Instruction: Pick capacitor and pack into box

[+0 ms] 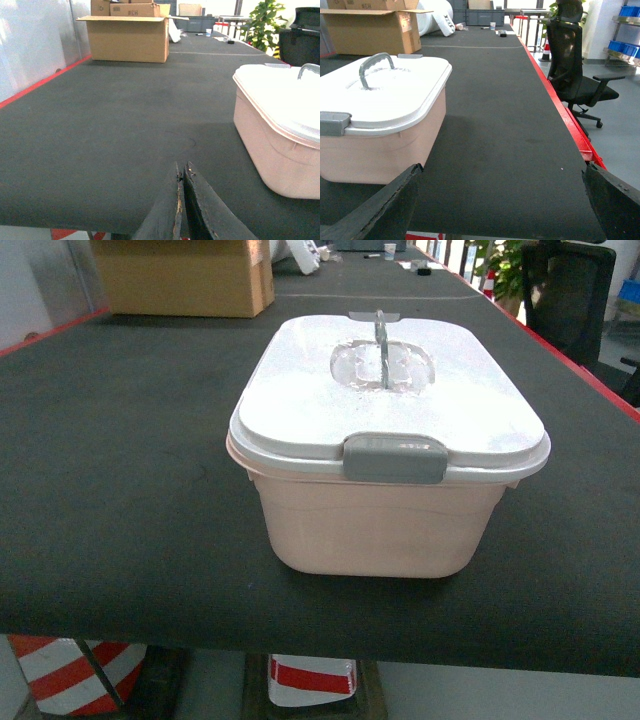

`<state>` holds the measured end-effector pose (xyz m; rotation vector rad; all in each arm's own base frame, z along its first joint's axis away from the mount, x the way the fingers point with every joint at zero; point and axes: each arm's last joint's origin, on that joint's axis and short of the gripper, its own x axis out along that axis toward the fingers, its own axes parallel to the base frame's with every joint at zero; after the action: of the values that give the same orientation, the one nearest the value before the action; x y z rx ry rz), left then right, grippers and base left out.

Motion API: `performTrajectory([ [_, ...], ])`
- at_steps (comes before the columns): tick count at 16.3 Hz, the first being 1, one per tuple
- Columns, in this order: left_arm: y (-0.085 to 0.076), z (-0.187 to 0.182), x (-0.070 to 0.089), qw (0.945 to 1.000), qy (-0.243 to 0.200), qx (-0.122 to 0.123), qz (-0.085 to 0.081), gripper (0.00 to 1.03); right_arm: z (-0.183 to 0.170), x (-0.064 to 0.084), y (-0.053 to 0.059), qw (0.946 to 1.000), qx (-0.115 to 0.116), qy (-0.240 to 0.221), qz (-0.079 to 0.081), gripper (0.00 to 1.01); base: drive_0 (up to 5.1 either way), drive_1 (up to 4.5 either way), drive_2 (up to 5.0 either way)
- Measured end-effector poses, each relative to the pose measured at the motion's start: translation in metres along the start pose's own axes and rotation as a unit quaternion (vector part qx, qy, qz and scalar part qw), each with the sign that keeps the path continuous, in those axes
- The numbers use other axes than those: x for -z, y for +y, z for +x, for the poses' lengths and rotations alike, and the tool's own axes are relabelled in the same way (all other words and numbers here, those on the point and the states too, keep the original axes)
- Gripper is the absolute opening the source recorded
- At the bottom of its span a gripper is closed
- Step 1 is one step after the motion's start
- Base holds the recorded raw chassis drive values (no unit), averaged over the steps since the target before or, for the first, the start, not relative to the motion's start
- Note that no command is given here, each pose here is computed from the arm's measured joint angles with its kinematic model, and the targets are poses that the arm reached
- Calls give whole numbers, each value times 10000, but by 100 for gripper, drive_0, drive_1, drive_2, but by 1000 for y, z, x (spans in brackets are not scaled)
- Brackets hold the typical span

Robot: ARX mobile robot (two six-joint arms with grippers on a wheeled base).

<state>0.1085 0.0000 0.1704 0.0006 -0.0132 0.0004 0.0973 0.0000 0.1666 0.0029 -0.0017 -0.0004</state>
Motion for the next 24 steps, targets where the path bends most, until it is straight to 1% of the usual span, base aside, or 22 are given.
performTrajectory([
  [1,0,-2,1,10000,46,0,0,2,0,0,0,10000,0,0,0,98,0,0,0],
  [2,0,-9,7,9996,288,4,0,2,0,0,0,10000,2,0,-2,98,0,0,0],
  [3,0,-11,0,10000,-51,2,0,2,0,0,0,10000,0,2,-2,98,0,0,0],
  [4,0,-11,4,9999,118,8,0,2,0,0,0,10000,2,-10,-2,98,0,0,0],
  [5,0,-11,4,10000,93,4,-4,3,0,0,0,10000,0,0,-2,98,0,0,0],
  [12,0,-11,3,10000,71,2,0,91,0,0,0,10000,0,0,-2,98,0,0,0],
  [13,0,-11,3,10000,69,2,2,100,0,0,0,10000,0,0,-2,98,0,0,0],
  [14,0,-11,3,10000,72,2,0,97,0,0,0,10000,0,0,-2,98,0,0,0],
  [24,0,-11,3,10000,72,2,0,98,0,0,0,10000,0,0,0,98,0,0,0],
])
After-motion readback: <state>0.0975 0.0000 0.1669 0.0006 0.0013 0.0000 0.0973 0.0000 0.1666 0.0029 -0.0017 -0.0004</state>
